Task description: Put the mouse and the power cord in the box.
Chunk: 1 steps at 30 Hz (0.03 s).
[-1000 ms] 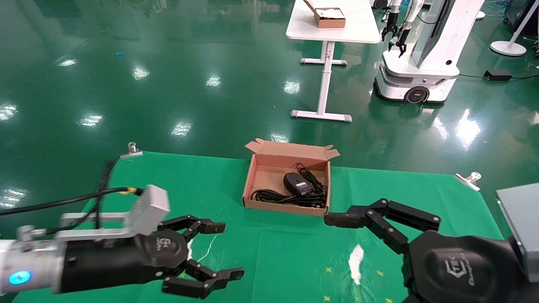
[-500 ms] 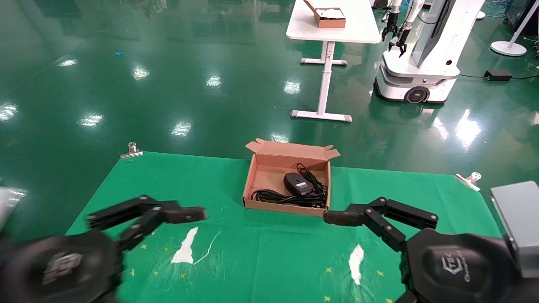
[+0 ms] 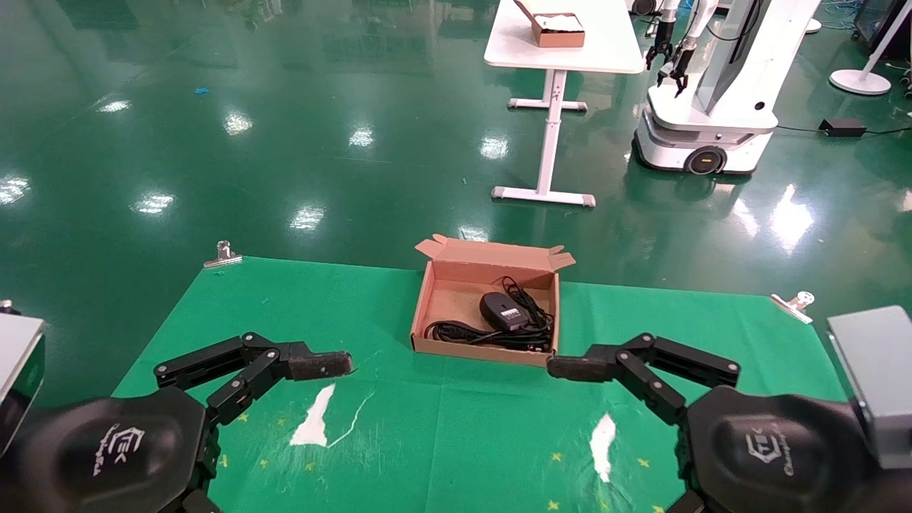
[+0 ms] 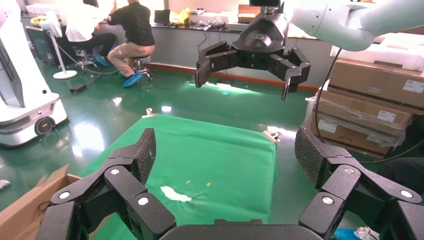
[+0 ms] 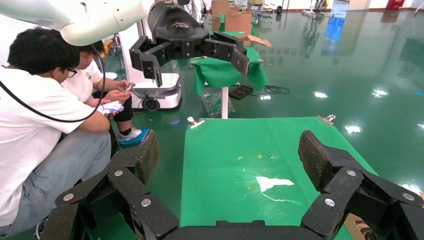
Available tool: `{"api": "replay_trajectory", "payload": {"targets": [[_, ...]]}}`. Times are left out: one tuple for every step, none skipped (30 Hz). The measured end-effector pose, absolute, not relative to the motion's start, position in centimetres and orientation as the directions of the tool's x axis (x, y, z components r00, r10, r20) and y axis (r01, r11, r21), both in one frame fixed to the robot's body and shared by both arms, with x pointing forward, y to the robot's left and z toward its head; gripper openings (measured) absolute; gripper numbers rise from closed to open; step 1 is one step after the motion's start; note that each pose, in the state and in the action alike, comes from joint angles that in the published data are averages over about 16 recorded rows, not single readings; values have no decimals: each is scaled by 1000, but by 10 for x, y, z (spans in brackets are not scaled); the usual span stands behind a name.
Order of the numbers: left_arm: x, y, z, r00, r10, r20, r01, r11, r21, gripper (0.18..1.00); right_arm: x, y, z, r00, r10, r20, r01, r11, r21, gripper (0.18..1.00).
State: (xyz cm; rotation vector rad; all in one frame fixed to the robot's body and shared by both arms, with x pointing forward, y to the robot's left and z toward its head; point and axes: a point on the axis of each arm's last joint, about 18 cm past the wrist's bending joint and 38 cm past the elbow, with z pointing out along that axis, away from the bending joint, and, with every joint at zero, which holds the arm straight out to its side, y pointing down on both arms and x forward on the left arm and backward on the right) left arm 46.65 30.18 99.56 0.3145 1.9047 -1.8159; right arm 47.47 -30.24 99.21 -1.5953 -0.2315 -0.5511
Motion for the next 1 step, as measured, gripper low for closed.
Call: {"api": "replay_trajectory", "payload": {"targets": [[467, 302, 995, -856, -164, -491, 483, 91, -871, 1000, 475, -302, 992, 861, -177, 478, 465, -112, -878, 1001]]}}
